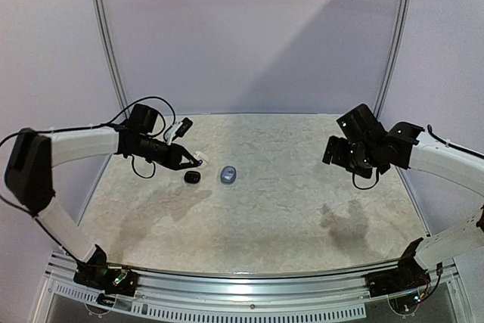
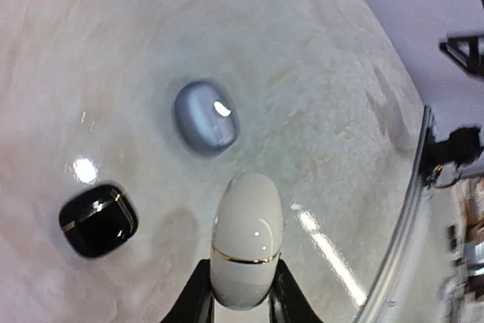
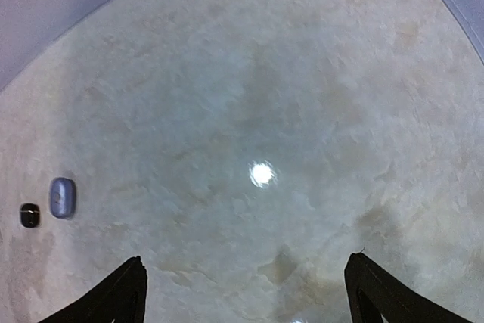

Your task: Insert the wireless bluetooth earbuds into the charging case

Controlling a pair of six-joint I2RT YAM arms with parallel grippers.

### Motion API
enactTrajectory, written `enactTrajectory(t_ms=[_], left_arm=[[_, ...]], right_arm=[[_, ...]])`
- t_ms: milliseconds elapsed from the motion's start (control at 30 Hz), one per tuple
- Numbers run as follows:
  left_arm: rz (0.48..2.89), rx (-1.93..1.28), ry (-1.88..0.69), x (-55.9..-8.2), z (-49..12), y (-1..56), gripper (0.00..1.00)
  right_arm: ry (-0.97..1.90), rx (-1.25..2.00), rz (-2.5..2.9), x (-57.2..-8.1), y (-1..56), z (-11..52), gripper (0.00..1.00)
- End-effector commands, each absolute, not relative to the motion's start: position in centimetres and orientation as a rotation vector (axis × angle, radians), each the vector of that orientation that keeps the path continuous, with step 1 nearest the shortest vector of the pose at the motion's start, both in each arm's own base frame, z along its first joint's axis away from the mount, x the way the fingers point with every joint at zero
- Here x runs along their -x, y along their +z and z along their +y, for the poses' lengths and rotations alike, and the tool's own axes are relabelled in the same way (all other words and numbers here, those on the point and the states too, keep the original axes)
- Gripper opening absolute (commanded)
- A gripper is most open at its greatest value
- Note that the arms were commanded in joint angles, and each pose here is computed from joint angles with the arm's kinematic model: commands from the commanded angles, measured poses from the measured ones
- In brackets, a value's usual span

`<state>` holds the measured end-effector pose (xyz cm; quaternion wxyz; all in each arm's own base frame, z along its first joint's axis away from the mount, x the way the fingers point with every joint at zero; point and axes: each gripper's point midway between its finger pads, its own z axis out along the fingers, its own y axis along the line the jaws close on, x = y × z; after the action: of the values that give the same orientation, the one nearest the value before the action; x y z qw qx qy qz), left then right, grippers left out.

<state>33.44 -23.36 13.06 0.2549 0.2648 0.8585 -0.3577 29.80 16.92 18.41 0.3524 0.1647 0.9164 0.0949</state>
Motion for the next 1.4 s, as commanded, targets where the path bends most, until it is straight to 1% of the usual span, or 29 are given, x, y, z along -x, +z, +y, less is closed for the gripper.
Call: enactTrajectory(t_ms=[0, 33, 167, 267, 333, 367, 400, 433, 467, 500, 633, 667, 767, 833, 900, 1000, 1067, 1133, 1167, 1267, 1367], left_arm=[[2.829, -0.136, -1.371, -31.6, -20.6, 8.2, 0.0], [2.859, -0.105, -1.389, -31.4, -20.5, 7.7, 0.0], [2.848, 0.025, -1.393, -31.2, -19.7, 6.3, 0.0], [2.893, 0.177, -1.389, -30.7, -18.0, 3.5, 0.0], [2.944, 0.207, -1.36, -29.9, -17.0, 2.2, 0.0], [2.972, 0.194, -1.338, -29.6, -16.7, 1.9, 0.09], [3.003, 0.177, -1.322, -29.2, -16.5, 1.6, 0.25], [3.007, 0.151, -1.338, -29.1, -16.6, 1.7, 0.54], [3.004, 0.109, -1.359, -29.0, -16.8, 1.9, 0.92], [3.017, 0.086, -1.357, -28.5, -16.7, 2.0, 0.98], [3.044, -0.038, -1.191, -27.0, -15.0, 3.4, 0.99], [3.037, -0.066, -1.117, -26.9, -14.4, 3.9, 0.99], [2.901, -0.118, -0.978, -28.1, -13.0, 7.8, 0.99], [2.8, -0.183, -0.868, -28.8, -12.1, 10.7, 0.99], [2.672, -0.239, -0.668, -30.1, -10.3, 14.0, 0.99], [2.355, -0.202, -0.312, -33.4, -6.4, 20.4, 0.99], [2.124, -0.154, -0.197, -34.2, -4.8, 24.5, 0.99], [1.933, -0.094, -0.178, -34.2, -4.1, 27.0, 0.99], [1.881, -0.05, -0.18, -34.1, -3.7, 27.1, 0.99], [1.863, 0.129, -0.169, -33.2, -1.6, 23.9, 0.99], [1.927, 0.138, -0.105, -32.0, 0.4, 19.9, 0.99]], right_arm=[[0.218, -0.414, 2.515, -27.2, 15.5, 16.1, 0.94], [0.217, -0.413, 2.522, -27.0, 15.2, 16.1, 0.95], [0.24, -0.41, 2.529, -26.8, 14.6, 16.3, 0.96], [0.232, -0.392, 2.542, -27.0, 14.5, 16.6, 0.99], [0.228, -0.384, 2.547, -27.3, 14.7, 16.9, 0.99], [0.219, -0.376, 2.555, -27.4, 14.6, 17.0, 0.99], [0.215, -0.371, 2.558, -27.5, 14.7, 17.1, 0.99], [0.209, -0.368, 2.56, -27.7, 14.8, 17.2, 0.99], [0.199, -0.364, 2.564, -27.9, 14.9, 17.3, 0.99], [0.197, -0.361, 2.561, -28.1, 15.2, 17.5, 0.99], [0.187, -0.336, 2.531, -29.6, 16.8, 18.1, 0.99], [0.191, -0.337, 2.516, -30.2, 17.3, 18.1, 0.99], [0.227, -0.357, 2.466, -32.7, 18.1, 16.8, 0.99], [0.28, -0.416, 2.416, -34.8, 18.8, 14.9, 0.99], [0.296, -0.439, 2.323, -37.0, 20.0, 12.4, 0.99], [0.302, -0.492, 2.159, -39.2, 21.5, 7.2, 0.99], [0.362, -0.527, 2.014, -40.4, 23.0, 3.9, 0.99], [0.353, -0.546, 1.912, -40.7, 23.3, 0.9, 0.99], [0.291, -0.543, 1.853, -40.8, 23.8, -0.4, 0.99], [0.12, -0.505, 1.796, -40.3, 23.2, -2.4, 0.99], [0.039, -0.502, 1.782, -39.5, 21.4, -3.4, 0.99]])
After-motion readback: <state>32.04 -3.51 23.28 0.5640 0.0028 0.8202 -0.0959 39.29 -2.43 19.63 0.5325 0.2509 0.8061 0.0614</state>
